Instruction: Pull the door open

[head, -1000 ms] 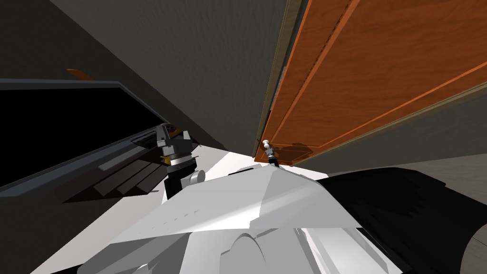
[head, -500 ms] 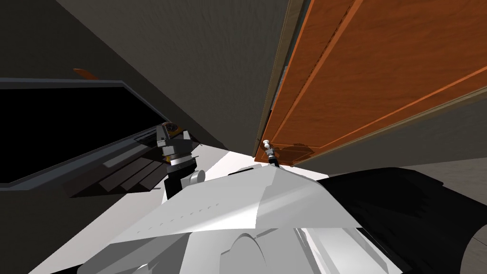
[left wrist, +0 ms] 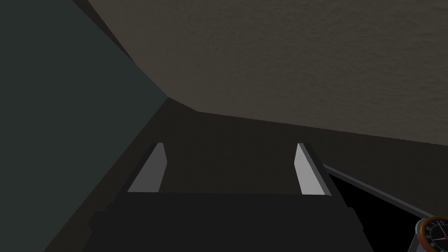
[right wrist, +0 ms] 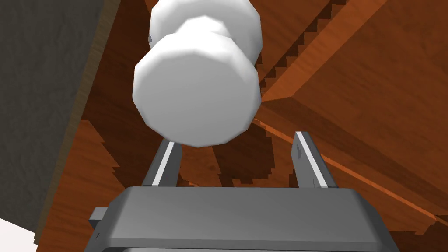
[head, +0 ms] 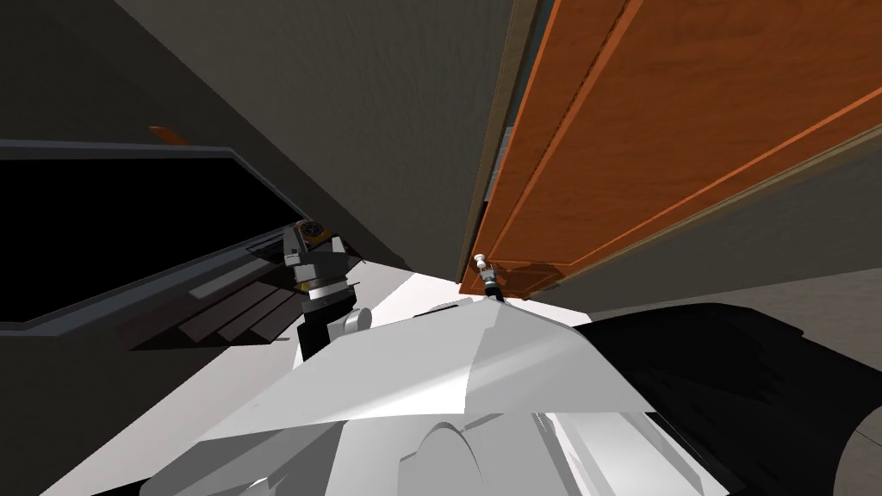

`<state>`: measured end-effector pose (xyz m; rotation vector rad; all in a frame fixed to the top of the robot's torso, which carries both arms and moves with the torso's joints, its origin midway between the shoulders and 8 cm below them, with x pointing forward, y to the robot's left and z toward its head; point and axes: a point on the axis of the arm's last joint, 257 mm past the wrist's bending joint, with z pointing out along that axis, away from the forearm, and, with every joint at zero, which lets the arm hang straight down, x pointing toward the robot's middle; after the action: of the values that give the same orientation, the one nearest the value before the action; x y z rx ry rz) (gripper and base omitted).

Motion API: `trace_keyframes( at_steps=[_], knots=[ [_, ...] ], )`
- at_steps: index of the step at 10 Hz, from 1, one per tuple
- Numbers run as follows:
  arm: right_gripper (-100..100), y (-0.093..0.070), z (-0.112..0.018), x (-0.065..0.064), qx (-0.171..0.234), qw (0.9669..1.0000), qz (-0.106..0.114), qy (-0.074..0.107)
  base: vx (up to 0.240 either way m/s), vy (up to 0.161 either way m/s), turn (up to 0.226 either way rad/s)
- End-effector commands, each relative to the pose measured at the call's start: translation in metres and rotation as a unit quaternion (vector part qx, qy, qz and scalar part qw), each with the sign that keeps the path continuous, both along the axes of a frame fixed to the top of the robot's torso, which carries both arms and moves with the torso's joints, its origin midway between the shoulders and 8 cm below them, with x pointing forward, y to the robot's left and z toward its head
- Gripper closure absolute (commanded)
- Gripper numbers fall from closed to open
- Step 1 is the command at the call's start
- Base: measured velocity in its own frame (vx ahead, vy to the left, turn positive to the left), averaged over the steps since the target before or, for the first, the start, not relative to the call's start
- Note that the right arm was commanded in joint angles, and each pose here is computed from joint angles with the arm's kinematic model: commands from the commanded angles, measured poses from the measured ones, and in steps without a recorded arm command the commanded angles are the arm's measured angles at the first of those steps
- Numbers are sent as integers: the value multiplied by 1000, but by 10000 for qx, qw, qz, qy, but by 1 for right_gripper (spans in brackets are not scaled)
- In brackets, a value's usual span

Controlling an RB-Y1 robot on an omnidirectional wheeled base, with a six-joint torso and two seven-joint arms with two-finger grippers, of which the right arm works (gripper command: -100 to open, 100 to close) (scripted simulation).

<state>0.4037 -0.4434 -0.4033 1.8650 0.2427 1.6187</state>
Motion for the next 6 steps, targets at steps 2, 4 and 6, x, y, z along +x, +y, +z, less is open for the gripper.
trace_keyframes(
  at_steps=[2,4,6],
  knots=[
    [-100,17,4,10,392,9989,68,-231,-73,26,55],
    [-100,25,5,13,824,9957,44,-409,-80,25,-12],
    [-100,30,6,15,1090,9927,32,-515,-58,-8,-2]
  ],
)
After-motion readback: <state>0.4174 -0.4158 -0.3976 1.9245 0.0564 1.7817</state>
